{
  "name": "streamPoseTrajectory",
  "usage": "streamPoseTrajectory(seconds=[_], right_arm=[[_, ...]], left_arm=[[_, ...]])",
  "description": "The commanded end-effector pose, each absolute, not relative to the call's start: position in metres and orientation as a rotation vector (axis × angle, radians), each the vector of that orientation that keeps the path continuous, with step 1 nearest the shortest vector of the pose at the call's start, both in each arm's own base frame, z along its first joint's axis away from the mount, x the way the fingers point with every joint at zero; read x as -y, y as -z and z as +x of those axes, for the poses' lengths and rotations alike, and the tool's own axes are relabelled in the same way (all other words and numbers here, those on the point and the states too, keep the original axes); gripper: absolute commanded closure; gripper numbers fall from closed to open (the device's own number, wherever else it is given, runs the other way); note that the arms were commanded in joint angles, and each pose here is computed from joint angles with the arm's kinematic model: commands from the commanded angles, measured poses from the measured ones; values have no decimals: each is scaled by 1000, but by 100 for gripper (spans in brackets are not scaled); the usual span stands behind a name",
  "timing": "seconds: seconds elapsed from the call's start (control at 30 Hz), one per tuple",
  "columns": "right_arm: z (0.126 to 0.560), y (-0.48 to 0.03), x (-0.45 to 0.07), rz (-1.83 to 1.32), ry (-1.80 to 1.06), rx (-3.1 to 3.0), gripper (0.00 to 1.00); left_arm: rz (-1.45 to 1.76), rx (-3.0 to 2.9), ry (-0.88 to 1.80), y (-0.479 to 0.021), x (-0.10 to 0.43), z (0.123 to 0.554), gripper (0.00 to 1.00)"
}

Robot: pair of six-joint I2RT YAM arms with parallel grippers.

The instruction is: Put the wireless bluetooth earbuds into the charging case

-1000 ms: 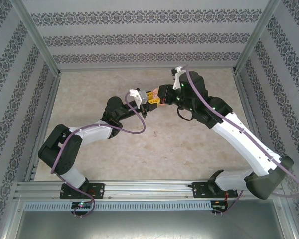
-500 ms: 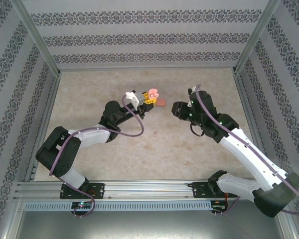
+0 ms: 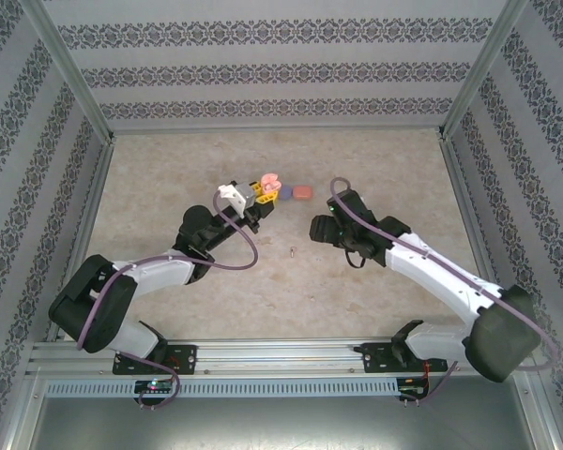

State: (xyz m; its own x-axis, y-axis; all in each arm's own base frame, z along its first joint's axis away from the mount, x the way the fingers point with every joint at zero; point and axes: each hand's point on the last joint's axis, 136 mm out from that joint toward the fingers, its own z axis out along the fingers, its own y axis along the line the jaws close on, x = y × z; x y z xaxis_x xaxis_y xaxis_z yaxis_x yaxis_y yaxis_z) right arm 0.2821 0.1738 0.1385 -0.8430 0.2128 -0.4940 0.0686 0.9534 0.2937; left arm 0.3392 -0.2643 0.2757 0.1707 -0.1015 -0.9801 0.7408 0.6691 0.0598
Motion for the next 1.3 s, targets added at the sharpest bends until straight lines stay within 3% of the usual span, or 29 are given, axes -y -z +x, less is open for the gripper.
streamPoseTrajectory(seconds=[0.0, 0.53, 1.27], right_arm=[[288, -134, -184, 201, -305, -2574, 17], [309, -121, -252, 135, -248, -2671, 16], [311, -110, -257, 117, -46, -2764, 17]], left_arm=[[550, -1199, 645, -298, 250, 335, 100], [510, -1199, 656, -293, 238, 328, 100], [456, -1210, 649, -286, 221, 339, 100]])
